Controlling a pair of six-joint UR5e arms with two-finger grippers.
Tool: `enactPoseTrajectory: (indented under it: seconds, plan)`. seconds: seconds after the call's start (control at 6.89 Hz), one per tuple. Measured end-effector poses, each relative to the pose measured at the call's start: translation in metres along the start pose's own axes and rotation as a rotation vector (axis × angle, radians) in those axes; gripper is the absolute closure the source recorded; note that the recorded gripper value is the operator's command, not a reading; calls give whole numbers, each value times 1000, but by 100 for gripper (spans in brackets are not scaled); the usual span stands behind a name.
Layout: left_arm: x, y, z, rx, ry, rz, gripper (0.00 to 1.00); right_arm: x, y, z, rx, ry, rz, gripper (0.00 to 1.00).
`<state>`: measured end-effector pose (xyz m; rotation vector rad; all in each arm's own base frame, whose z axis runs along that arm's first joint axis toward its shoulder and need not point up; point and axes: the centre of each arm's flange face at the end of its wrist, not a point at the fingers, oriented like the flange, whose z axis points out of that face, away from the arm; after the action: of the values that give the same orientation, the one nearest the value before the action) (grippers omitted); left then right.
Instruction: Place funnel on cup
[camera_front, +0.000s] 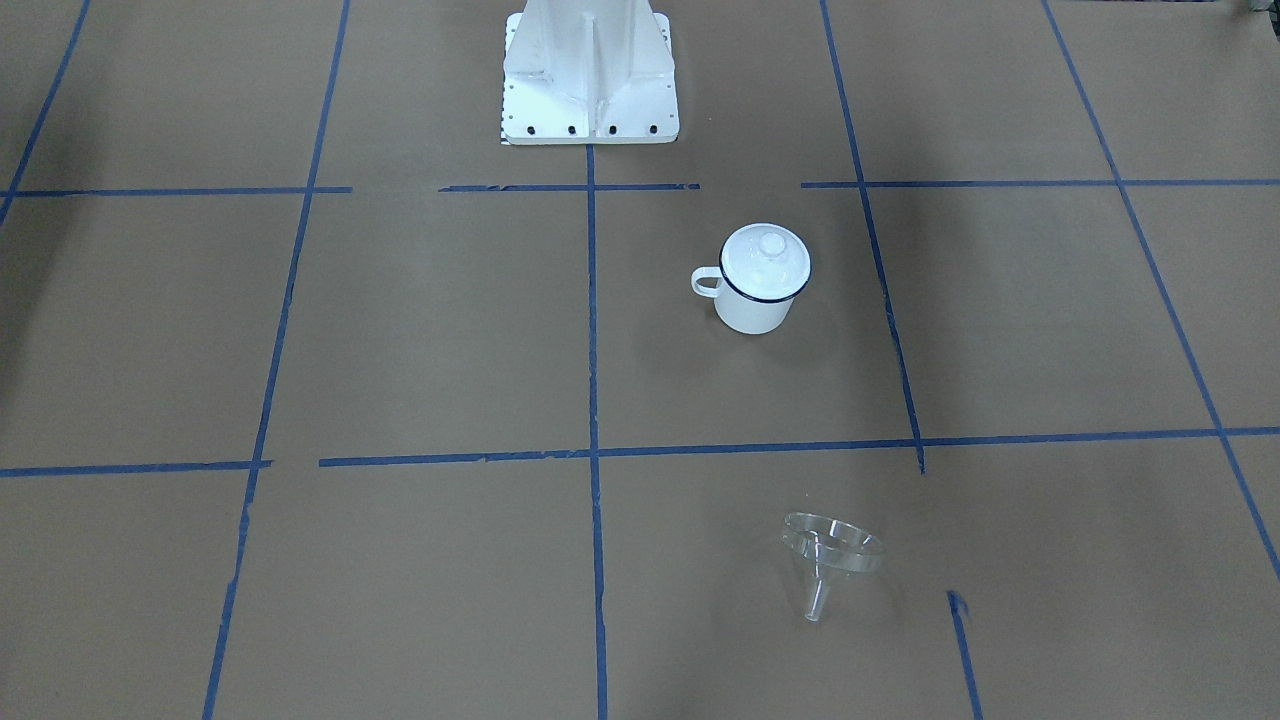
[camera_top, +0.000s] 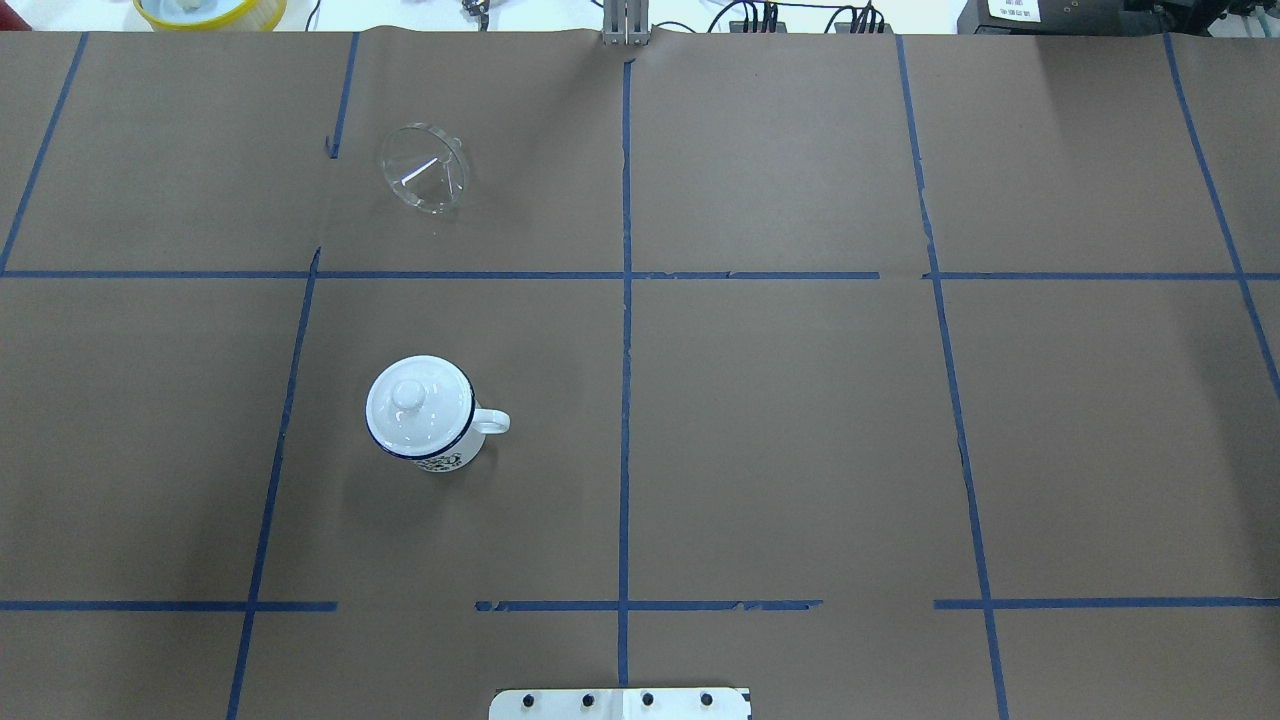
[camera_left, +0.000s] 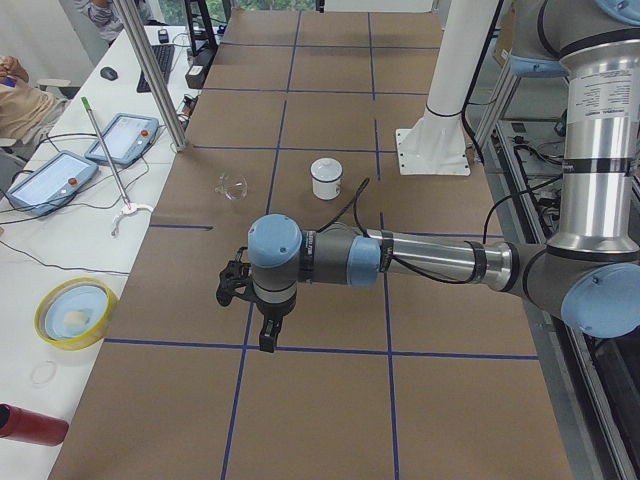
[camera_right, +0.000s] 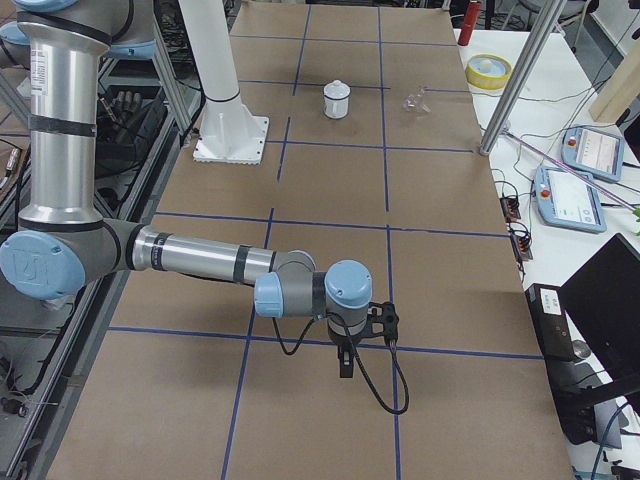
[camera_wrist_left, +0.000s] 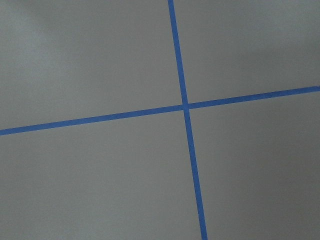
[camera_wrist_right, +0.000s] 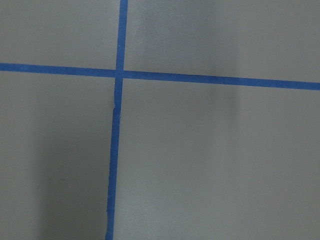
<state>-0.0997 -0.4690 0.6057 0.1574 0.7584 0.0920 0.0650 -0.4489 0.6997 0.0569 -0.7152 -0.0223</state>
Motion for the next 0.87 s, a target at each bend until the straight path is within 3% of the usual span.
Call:
enactPoseTrajectory:
  seconds: [0.58, 0.73, 0.87]
  plan:
    - [51, -20, -11, 28, 3, 111, 0, 0, 0, 0, 0, 0, 0, 0]
    - [83, -44, -21, 76, 4, 198, 0, 0, 0, 0, 0, 0, 0, 0]
    - [112, -76, -37, 164, 3, 285, 0, 0, 0, 0, 0, 0, 0, 0]
